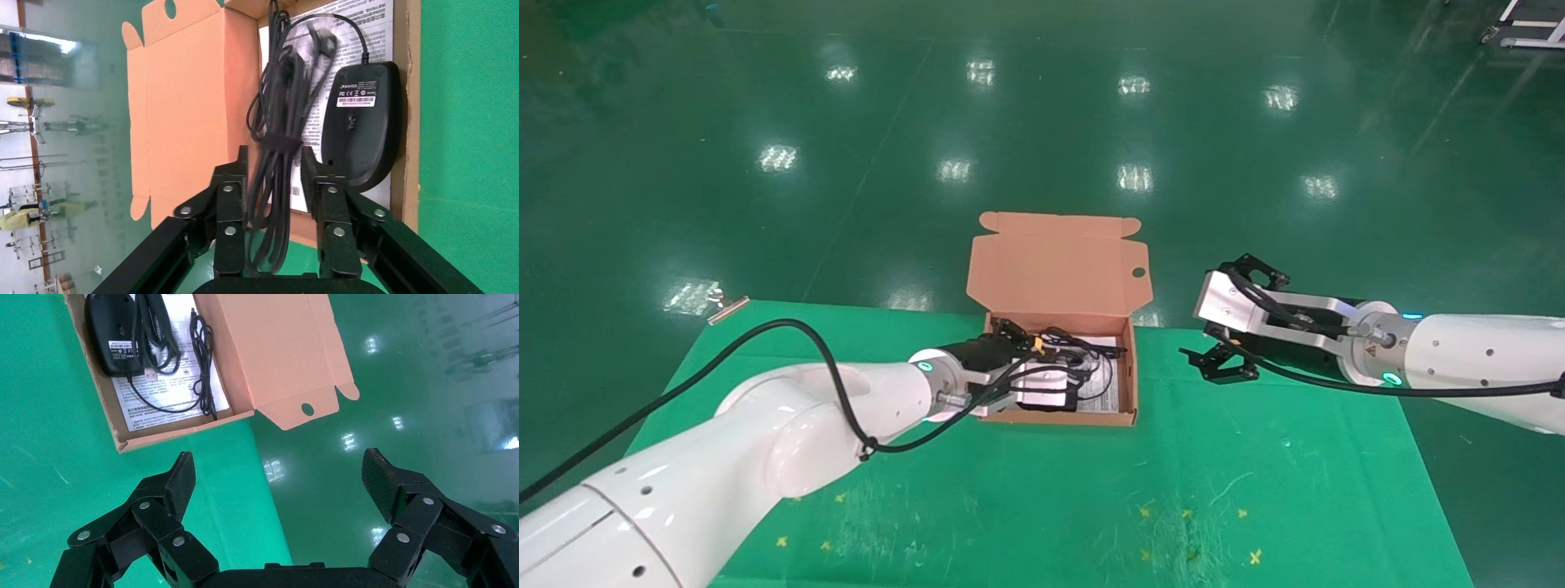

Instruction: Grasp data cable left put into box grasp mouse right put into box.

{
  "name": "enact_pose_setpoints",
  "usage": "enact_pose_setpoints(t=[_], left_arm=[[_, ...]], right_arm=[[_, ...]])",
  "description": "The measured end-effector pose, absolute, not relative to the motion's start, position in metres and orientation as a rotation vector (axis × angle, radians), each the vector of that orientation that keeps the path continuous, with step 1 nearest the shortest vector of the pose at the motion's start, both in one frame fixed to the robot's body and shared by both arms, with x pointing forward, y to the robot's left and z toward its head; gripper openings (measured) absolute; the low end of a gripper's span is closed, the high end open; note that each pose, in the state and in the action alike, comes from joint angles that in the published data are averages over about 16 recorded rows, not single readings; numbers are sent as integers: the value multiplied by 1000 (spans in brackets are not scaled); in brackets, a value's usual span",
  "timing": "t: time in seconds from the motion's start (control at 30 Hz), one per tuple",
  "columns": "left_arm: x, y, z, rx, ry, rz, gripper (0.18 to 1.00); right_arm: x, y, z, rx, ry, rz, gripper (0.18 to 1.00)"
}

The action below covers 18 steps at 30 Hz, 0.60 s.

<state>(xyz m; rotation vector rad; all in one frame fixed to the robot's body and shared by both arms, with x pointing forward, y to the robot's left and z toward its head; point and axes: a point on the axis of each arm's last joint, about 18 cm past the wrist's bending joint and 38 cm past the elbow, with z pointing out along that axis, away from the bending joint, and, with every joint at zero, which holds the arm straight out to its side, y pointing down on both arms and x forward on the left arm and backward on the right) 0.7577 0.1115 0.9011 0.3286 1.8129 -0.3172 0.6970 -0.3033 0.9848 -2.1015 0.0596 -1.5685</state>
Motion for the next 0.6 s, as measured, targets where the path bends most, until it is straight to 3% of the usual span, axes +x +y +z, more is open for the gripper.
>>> enact_pose_setpoints(t=[0.17,0.6], left_arm=[[760,119,918,302,1781,-327,401],[772,172,1015,147,1605,-306,673]], right_arm=[[696,-305,996,-2080,54,-1595,1001],[684,-317,1047,-2036,0,-1720,1001]])
